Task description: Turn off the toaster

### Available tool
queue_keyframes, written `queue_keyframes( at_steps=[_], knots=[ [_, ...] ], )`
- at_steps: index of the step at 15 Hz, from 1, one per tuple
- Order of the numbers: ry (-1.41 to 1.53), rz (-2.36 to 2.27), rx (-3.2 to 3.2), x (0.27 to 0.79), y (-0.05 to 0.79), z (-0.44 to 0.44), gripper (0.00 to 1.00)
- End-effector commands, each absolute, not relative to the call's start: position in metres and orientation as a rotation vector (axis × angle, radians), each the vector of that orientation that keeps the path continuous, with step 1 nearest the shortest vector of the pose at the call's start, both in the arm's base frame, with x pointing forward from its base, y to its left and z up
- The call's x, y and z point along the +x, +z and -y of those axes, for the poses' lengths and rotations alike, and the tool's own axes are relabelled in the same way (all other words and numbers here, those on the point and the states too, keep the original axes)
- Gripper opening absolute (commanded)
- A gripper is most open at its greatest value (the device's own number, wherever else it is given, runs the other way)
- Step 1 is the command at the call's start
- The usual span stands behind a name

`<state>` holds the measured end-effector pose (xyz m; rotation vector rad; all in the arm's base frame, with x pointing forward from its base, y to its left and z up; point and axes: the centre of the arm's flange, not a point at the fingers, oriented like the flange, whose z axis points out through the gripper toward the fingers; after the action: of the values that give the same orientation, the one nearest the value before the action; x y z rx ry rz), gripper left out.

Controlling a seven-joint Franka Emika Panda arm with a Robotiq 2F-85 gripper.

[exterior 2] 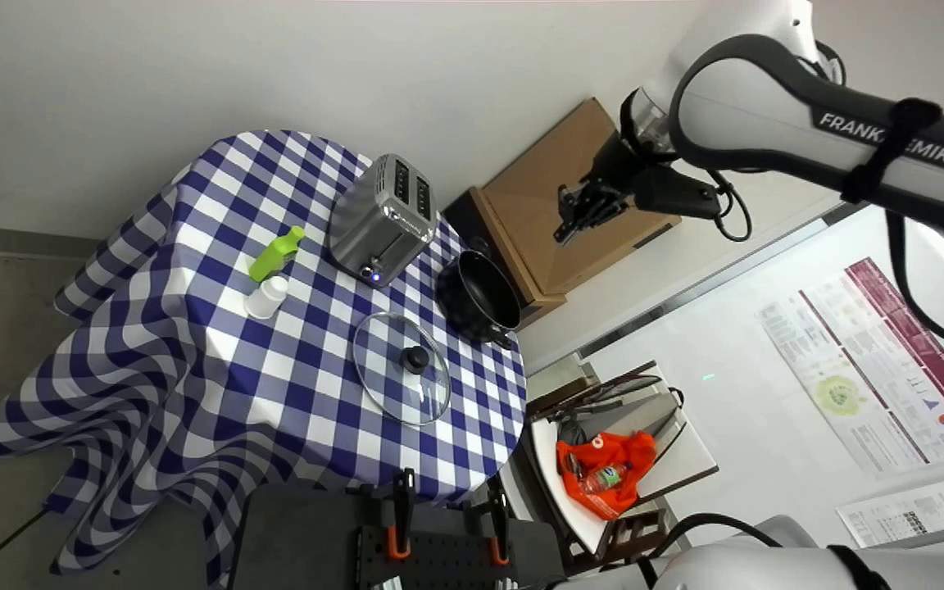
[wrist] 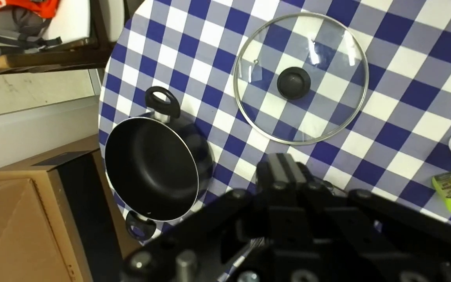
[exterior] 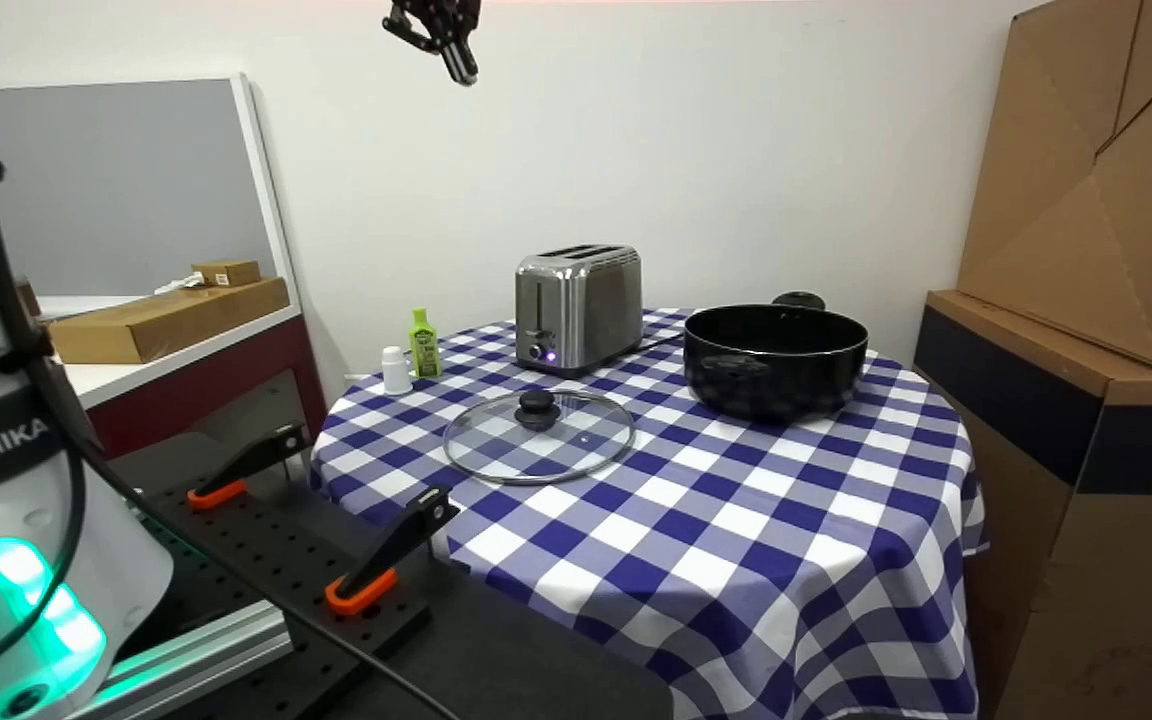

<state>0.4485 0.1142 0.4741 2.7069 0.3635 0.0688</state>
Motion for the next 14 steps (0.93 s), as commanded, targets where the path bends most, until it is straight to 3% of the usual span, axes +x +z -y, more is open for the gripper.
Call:
queue_keyframes(
  at_steps=[1, 14],
  knots=[
    [0.143, -0.325, 2.688, 0.480, 0.421, -0.117, 0.00],
    [0.180, -0.466, 2.638, 0.540, 0.247, -0.119, 0.00]
  ],
)
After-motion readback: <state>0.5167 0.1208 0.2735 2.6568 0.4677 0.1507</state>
